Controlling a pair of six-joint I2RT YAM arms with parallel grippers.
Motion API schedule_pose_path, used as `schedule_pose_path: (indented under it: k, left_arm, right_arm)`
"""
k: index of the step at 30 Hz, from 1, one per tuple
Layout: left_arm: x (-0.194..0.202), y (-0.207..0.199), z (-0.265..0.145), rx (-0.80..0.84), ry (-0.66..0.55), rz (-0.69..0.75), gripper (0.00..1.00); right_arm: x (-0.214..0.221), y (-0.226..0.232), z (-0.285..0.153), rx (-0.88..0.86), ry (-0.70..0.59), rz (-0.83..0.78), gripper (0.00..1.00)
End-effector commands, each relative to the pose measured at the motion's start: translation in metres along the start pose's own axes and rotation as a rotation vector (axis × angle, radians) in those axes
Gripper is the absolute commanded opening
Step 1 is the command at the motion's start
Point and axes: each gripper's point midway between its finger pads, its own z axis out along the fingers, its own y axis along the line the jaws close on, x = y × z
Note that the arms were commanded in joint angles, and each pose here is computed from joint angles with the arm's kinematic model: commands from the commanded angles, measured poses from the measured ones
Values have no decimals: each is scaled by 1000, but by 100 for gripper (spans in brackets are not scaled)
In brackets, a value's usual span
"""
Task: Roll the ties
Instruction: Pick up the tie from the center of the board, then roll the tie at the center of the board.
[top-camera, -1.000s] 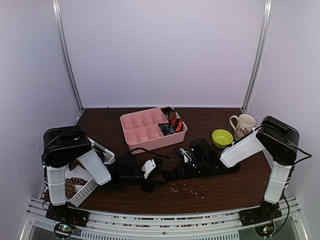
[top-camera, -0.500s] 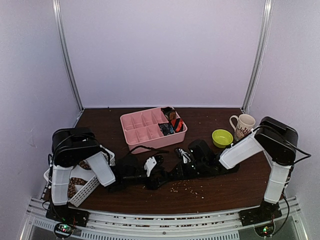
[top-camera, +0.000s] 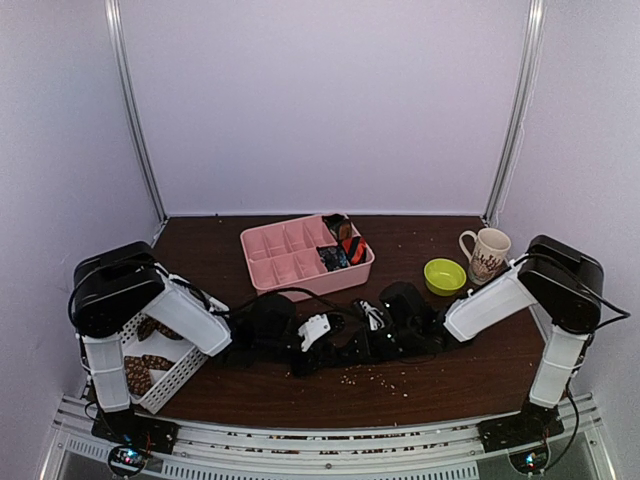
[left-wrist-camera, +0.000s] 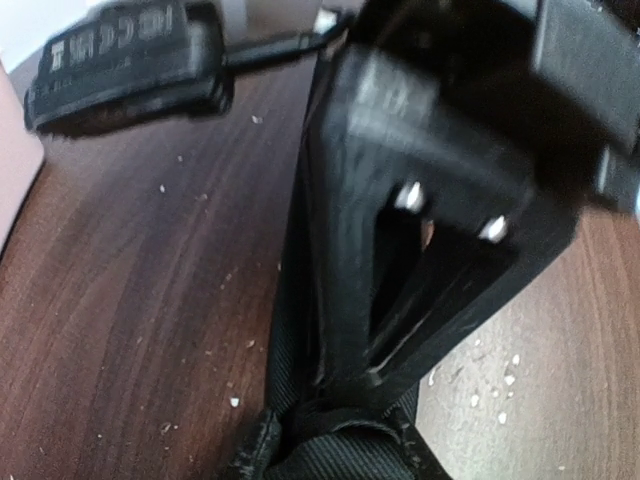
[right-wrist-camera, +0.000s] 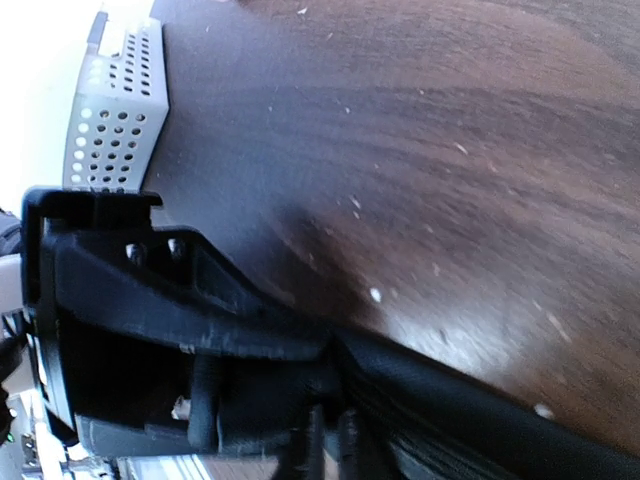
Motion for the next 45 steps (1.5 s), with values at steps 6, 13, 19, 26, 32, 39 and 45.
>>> schedule_pose_path:
  k: [6, 13, 19, 26, 32, 39, 45]
  left_arm:
    - [60, -10, -9, 74, 310, 38, 29]
    - [61, -9, -7, 74, 315, 39, 30]
    - [59, -7, -6, 71, 311, 43, 31]
    - [59, -5, -5, 62, 311, 45, 31]
    - [54, 2, -8, 21, 276, 54, 44]
    - [18, 8, -16, -40, 34, 66, 62]
    - [-3, 6, -17, -44, -128, 75, 69]
  right_arm:
    - [-6, 37, -20, -119, -14, 26, 36]
    - [-8, 49, -14, -160, -20, 43, 40]
    - [-1, 26, -2, -49, 32, 23, 37]
    - [12, 2, 6, 20, 74, 19, 15]
    - [15, -14, 2, 30, 72, 49, 0]
    - [18, -29, -4, 10, 61, 93, 0]
    - [20, -42, -8, 14, 53, 122, 0]
